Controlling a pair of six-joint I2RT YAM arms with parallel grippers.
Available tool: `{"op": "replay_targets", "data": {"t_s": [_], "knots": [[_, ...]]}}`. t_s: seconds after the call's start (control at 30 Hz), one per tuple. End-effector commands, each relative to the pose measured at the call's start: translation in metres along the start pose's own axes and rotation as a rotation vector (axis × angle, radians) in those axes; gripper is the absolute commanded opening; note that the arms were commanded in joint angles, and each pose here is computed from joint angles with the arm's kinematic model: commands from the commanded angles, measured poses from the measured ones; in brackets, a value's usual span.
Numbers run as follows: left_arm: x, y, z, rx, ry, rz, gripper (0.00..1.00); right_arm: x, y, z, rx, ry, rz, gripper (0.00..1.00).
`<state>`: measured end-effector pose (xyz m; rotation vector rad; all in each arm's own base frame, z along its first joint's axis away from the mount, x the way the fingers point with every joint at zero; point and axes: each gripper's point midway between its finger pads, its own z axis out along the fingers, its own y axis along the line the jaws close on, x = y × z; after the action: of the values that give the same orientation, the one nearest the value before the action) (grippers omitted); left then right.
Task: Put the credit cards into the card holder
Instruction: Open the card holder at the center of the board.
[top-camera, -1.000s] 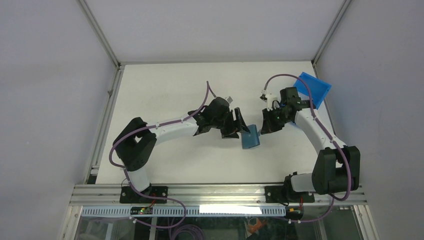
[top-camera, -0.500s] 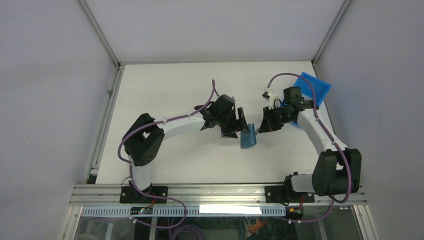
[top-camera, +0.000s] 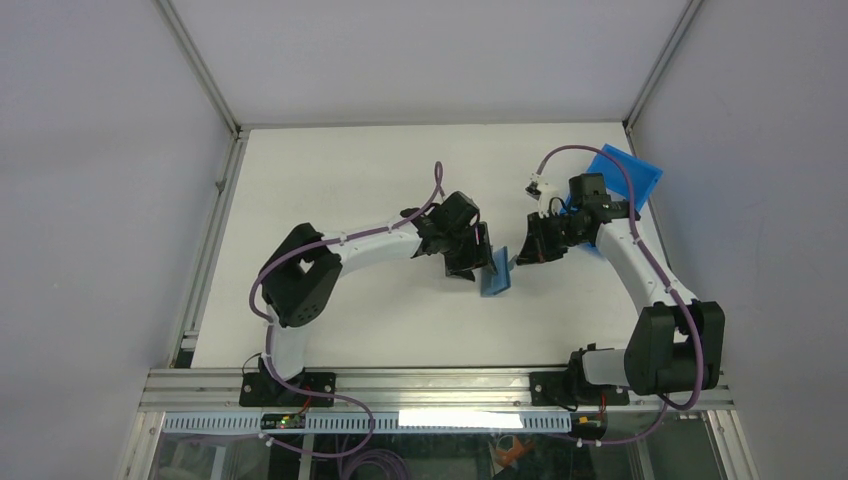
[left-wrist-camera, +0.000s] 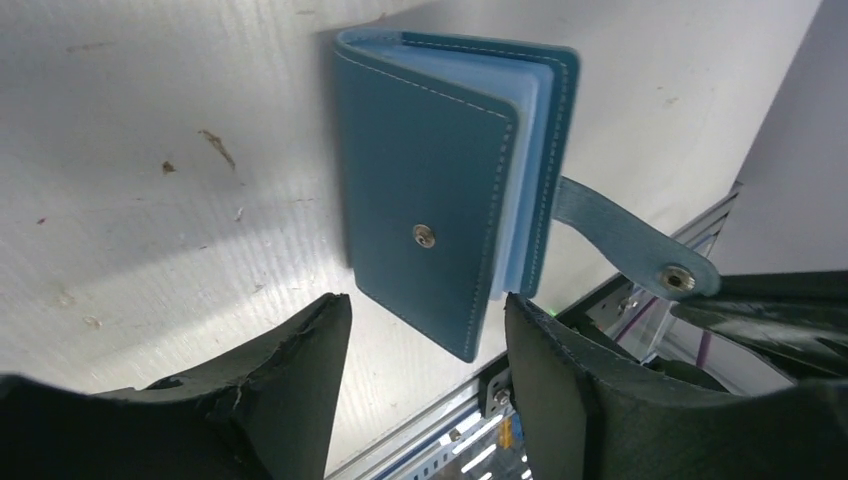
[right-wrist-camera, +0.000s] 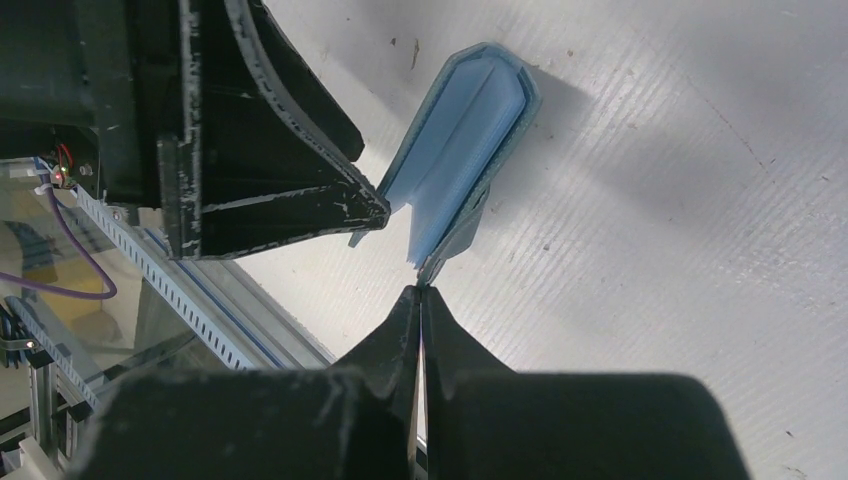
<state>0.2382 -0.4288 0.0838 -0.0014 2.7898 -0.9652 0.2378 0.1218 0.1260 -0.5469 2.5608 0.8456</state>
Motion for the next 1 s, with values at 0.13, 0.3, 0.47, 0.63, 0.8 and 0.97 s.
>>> {"op": "replay_targets", "data": {"t_s": [0.13, 0.3, 0.47, 0.63, 0.8, 0.97], "knots": [[-0.008, -0.012, -0.003, -0.009, -0.004, 0.043, 0.35, -0.010, -0.002, -0.003, 0.012, -0.047, -0.015, 0.00], [-0.003, 0.001, -0.006, -0.047, 0.001, 0.053, 0.00, 0.000, -0.049, -0.003, 0.255, 0.005, 0.024, 0.00], [-0.004, -0.007, -0.013, 0.020, -0.029, 0.070, 0.00, 0.010, -0.069, 0.001, 0.329, 0.094, 0.065, 0.13], [-0.004, -0.012, -0.021, 0.046, -0.060, 0.064, 0.00, -0.012, -0.052, -0.010, 0.283, 0.025, 0.037, 0.23], [0.001, -0.010, -0.023, 0.024, -0.055, 0.026, 0.00, -0.036, 0.006, -0.024, 0.045, -0.116, -0.042, 0.38], [0.007, -0.018, -0.022, 0.038, -0.040, 0.027, 0.00, -0.020, 0.052, -0.002, -0.240, -0.116, 0.007, 0.36]]}}
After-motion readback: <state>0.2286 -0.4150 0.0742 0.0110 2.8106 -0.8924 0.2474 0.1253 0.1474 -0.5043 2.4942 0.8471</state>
